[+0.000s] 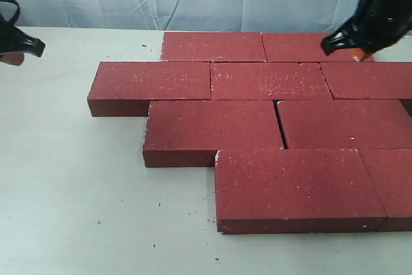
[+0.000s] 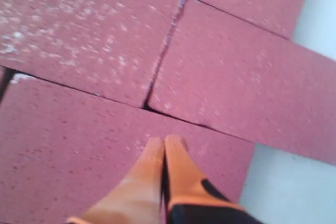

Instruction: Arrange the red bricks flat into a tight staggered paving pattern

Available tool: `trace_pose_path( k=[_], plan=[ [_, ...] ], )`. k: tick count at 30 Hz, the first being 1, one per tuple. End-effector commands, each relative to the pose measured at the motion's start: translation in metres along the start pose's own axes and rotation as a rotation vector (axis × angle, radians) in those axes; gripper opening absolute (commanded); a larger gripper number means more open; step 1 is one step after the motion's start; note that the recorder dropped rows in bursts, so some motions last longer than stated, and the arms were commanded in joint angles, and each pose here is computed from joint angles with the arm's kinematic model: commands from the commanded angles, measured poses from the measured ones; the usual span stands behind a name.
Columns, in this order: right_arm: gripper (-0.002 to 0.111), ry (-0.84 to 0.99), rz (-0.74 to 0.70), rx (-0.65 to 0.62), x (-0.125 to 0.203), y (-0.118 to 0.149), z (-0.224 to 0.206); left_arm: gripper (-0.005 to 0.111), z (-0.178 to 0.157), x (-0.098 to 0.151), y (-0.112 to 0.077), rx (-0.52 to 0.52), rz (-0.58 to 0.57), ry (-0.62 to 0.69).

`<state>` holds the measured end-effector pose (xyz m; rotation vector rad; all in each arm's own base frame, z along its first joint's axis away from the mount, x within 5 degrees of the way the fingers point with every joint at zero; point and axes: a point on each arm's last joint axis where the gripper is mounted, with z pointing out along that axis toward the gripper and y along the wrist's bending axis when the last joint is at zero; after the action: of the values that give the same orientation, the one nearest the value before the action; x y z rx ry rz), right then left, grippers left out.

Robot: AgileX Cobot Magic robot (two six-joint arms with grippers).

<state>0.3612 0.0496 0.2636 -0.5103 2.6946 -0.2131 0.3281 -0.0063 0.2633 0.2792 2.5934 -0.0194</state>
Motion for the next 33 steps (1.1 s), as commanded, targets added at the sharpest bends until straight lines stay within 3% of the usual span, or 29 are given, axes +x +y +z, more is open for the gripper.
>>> trace_pose_path(
  k=[1,7,21,33],
  plan=[
    [-0.001,-0.09,0.127,0.048,0.038,-0.034,-0.019,0.0,-0.028,0.004,0.001,-0.053,-0.013,-0.179],
    [-0.001,-0.317,0.266,0.132,0.078,-0.05,-0.054,0.0,-0.068,0.017,-0.004,-0.077,-0.017,-0.32],
    [-0.001,-0.669,0.245,0.208,0.142,-0.018,-0.095,0.0,-0.139,0.079,-0.023,-0.1,-0.086,-0.68],
    [-0.001,-0.889,0.249,0.271,0.195,0.006,-0.131,0.0,-0.167,0.14,-0.039,-0.085,-0.126,-0.859]
  ],
)
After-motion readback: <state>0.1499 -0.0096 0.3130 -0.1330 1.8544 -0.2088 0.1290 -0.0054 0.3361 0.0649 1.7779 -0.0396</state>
